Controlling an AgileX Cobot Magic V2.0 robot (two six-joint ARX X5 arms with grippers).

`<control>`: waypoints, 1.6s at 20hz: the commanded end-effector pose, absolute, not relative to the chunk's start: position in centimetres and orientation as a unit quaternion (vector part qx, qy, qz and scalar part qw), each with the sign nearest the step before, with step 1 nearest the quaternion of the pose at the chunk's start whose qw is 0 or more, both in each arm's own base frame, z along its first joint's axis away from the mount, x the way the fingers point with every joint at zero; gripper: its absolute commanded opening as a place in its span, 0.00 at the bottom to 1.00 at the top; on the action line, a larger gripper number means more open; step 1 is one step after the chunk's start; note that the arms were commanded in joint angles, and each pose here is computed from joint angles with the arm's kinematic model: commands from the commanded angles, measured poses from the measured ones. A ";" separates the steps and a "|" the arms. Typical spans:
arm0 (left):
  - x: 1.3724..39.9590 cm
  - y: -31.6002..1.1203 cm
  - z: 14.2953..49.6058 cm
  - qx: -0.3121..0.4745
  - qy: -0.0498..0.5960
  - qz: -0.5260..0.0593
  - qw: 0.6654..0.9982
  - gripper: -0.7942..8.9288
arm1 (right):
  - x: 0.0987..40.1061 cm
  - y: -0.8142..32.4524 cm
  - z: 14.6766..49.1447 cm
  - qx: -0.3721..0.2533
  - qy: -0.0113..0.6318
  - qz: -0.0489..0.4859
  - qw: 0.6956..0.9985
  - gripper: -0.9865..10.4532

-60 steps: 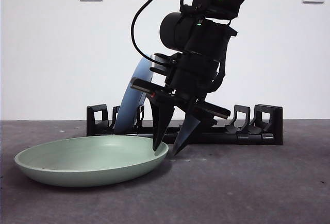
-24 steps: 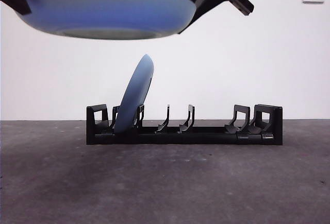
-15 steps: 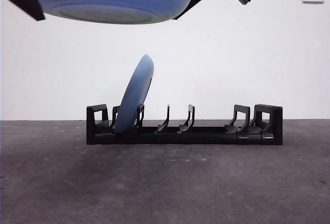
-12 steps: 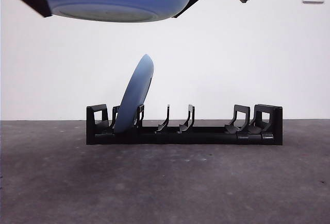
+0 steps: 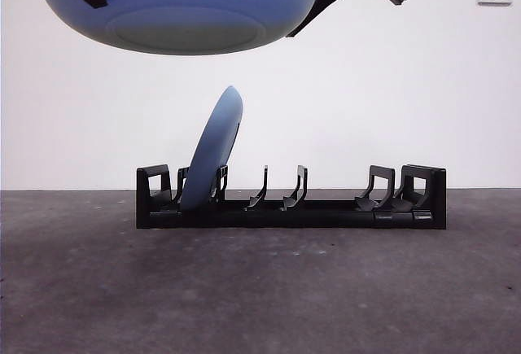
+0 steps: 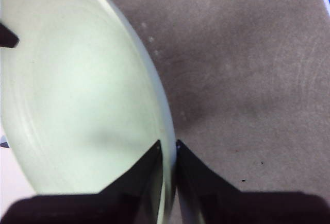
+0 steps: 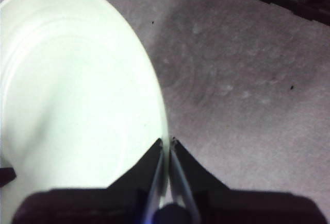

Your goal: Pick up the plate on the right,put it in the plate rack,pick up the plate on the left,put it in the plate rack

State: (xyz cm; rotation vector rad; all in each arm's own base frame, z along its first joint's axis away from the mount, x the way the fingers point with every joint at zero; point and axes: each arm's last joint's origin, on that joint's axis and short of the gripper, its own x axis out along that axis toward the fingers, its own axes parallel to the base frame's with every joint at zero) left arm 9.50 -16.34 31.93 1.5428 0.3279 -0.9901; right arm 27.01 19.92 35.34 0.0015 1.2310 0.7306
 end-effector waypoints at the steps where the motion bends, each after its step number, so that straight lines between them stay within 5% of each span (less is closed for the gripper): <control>1: 9.3 -16.5 31.5 0.664 0.148 -0.437 0.588 0.07 | 26.9 19.9 35.9 0.000 0.551 0.349 0.758 0.08; 6: 9.1 -16.6 31.5 0.663 0.145 -0.442 0.587 0.07 | 27.0 19.7 35.9 -0.002 0.550 0.345 0.760 0.11; 11: 9.0 -16.7 31.5 0.639 0.149 -0.464 0.595 0.07 | 27.2 19.3 36.5 -0.017 0.536 0.325 0.779 0.39; 19: 9.0 -17.1 31.7 0.604 0.148 -0.474 0.624 0.07 | 26.8 18.2 40.5 -0.035 0.481 0.291 0.826 0.40; 25: 10.2 -19.8 33.8 0.383 0.081 -0.542 0.743 0.07 | 22.5 14.6 47.1 -0.071 0.391 0.216 0.892 0.39; 28: 12.3 -21.1 34.9 0.264 0.054 -0.519 0.812 0.07 | 19.0 12.2 49.5 -0.060 0.348 0.211 0.911 0.39; 32: 16.1 -22.2 34.9 0.136 0.047 -0.485 0.863 0.07 | 14.6 9.3 51.6 -0.041 0.302 0.214 0.928 0.39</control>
